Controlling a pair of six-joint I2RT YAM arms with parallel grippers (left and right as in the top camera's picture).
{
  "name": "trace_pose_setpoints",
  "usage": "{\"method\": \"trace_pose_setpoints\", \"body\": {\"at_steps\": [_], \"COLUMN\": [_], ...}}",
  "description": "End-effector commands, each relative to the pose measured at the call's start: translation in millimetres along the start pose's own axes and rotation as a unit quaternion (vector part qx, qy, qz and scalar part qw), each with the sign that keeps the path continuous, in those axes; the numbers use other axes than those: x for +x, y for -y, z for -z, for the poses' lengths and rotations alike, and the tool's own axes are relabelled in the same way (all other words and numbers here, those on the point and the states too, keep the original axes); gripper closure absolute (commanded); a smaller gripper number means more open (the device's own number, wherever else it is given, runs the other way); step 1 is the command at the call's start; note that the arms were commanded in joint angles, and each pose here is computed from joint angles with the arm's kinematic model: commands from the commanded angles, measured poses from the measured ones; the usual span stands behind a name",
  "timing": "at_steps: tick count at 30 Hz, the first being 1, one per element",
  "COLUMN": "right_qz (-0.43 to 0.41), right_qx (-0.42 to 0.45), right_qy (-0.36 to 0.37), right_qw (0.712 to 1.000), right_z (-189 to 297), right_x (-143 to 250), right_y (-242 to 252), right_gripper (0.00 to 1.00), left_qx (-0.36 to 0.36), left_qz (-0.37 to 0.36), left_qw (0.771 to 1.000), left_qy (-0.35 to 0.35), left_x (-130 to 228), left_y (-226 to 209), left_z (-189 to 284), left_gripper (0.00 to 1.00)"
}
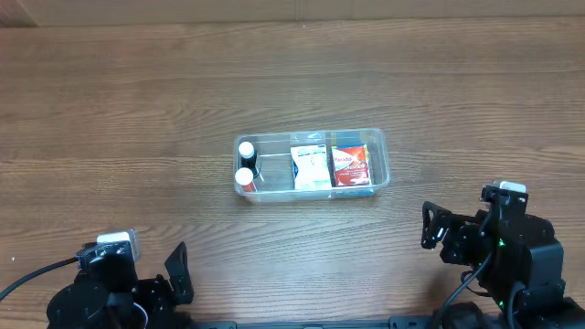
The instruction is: Pack container
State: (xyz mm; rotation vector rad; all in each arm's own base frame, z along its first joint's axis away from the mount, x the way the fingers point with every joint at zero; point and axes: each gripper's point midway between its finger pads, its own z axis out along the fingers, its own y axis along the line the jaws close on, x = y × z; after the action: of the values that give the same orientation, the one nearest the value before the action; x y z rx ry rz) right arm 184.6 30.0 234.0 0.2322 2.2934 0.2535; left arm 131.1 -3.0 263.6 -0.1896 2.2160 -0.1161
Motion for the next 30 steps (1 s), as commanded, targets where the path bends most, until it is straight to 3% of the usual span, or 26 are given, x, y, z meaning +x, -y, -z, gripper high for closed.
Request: {"method": "trace_pose_setpoints", "body": {"at_steps": [1, 6, 16, 19, 30], "right_qz": [0.011, 0.138, 0.136, 0.137, 0.137], "right_qx": [0.014, -0.054, -0.092, -0.084, -0.084], "right_qy": [0.021, 0.141, 0.376, 0.332, 0.332], "right_qw": [1.0, 0.979, 0.912, 0.93, 0.93], "right_z": [5, -4, -55, -87, -87], "right_x": [-3, 6, -16, 9, 9], "right_y": [7, -4, -9, 0, 0], "right_gripper": [0.0, 0.0, 0.0, 0.0, 0.0], "left_qx": [-0.005, -0.005, -0.005, -0.005, -0.005], "left_qz": [-0.007, -0.007, -0.007, -0.007, -0.007], "left_qw": [1.0, 1.0, 1.0, 1.0, 1.0], "left_qy": [0.003, 0.003, 0.003, 0.003, 0.003], "left_x": [0, 0, 0, 0, 0], "left_y": [-2, -2, -2, -2, -2], "left_z": [0, 0, 0, 0, 0], "left_gripper": [0.0, 0.0, 0.0, 0.0, 0.0]}}
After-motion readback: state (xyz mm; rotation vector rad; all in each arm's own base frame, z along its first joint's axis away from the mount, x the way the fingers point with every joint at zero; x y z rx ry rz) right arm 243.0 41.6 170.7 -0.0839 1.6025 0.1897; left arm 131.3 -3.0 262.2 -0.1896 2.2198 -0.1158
